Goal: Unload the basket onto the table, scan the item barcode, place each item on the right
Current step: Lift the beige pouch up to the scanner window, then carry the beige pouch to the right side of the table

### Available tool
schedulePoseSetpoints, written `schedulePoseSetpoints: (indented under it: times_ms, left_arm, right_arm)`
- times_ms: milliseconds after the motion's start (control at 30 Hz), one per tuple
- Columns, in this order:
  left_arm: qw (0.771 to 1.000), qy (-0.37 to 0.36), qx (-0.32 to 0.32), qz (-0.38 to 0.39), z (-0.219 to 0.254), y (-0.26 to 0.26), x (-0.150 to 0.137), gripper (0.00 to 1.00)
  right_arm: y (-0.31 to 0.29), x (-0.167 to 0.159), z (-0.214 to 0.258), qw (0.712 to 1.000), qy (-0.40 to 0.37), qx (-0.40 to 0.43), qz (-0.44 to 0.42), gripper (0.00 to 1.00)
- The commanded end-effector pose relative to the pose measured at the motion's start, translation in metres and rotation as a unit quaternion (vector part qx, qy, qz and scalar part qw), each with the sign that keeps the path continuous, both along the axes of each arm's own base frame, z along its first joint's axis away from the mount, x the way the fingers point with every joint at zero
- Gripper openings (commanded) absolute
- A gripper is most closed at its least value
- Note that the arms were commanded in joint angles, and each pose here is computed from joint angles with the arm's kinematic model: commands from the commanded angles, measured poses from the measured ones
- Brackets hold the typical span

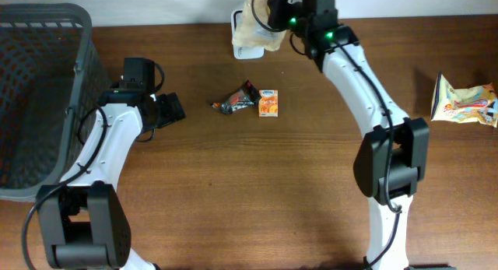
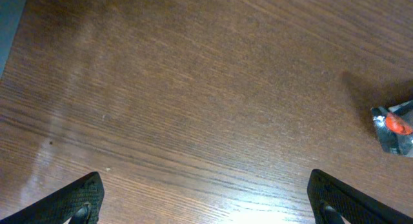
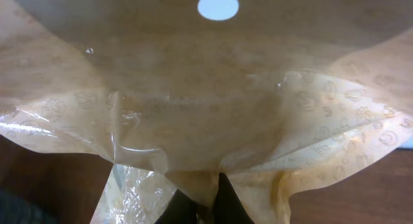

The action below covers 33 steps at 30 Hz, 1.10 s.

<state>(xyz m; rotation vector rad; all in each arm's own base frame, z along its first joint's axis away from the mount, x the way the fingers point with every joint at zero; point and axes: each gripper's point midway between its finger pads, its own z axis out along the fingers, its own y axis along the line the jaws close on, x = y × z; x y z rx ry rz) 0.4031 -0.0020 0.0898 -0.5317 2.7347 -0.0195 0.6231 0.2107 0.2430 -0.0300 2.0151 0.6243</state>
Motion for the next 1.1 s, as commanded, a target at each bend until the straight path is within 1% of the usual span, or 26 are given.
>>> schedulePoseSetpoints:
  times_ms: [0, 33, 167, 233, 467, 500, 567, 667, 700, 800, 833, 900, 967, 1067]
  left_arm:
    - [1.000, -0.017, 0.004, 0.005, 0.012, 0.002, 0.004, 0.99]
    - [1.000, -0.017, 0.004, 0.005, 0.012, 0.002, 0.004, 0.99]
    - [1.000, -0.017, 0.004, 0.005, 0.012, 0.002, 0.004, 0.99]
    - [1.000, -0.017, 0.004, 0.005, 0.012, 0.002, 0.004, 0.99]
    - [1.000, -0.017, 0.004, 0.005, 0.012, 0.002, 0.004, 0.99]
    - [1.000, -0.017, 0.004, 0.005, 0.012, 0.002, 0.004, 0.99]
    - [1.000, -0.017, 0.004, 0.005, 0.012, 0.002, 0.004, 0.99]
    - [1.000, -0.017, 0.004, 0.005, 0.012, 0.002, 0.004, 0.99]
    - [1.000, -0.017, 0.004, 0.005, 0.012, 0.002, 0.004, 0.99]
    - [1.000, -0.017, 0.004, 0.005, 0.012, 0.002, 0.004, 0.99]
    - [1.000, -0.017, 0.004, 0.005, 0.012, 0.002, 0.004, 0.99]
    - [1.000, -0.017, 0.004, 0.005, 0.012, 0.002, 0.004, 0.99]
    - [1.000, -0.017, 0.004, 0.005, 0.012, 0.002, 0.004, 0.99]
    - [1.000, -0.017, 0.004, 0.005, 0.012, 0.002, 0.004, 0.99]
  right_arm:
    - [0.010, 0.016, -0.011, 0.996, -0.030, -0.027, -0.081, 0.04]
    - [0.011, 0.020, -0.021, 0.994, -0.033, -0.035, -0.100, 0.04]
    - [0.020, 0.031, -0.063, 0.994, -0.017, -0.016, -0.107, 0.04]
    - [0.022, 0.036, -0.075, 0.994, -0.019, -0.016, -0.106, 0.04]
    - [0.022, 0.040, -0.060, 0.993, -0.042, -0.004, -0.108, 0.04]
    - [0.020, 0.040, -0.053, 0.993, -0.046, -0.002, -0.109, 0.04]
    - [-0.001, 0.038, -0.021, 0.991, -0.055, 0.002, -0.123, 0.04]
    - [-0.048, 0.031, 0.020, 0.987, -0.052, -0.002, -0.155, 0.04]
    - [-0.088, 0.022, 0.040, 0.983, -0.039, -0.009, -0.182, 0.04]
    - [-0.171, -0.002, 0.057, 0.970, 0.005, -0.026, -0.241, 0.04]
    - [-0.208, -0.016, 0.053, 0.962, 0.039, -0.036, -0.268, 0.04]
    - [-0.277, -0.045, 0.026, 0.939, 0.115, -0.052, -0.320, 0.04]
    - [-0.344, -0.078, -0.006, 0.907, 0.191, -0.058, -0.372, 0.04]
    - [-0.416, -0.106, -0.034, 0.871, 0.237, -0.051, -0.426, 0.04]
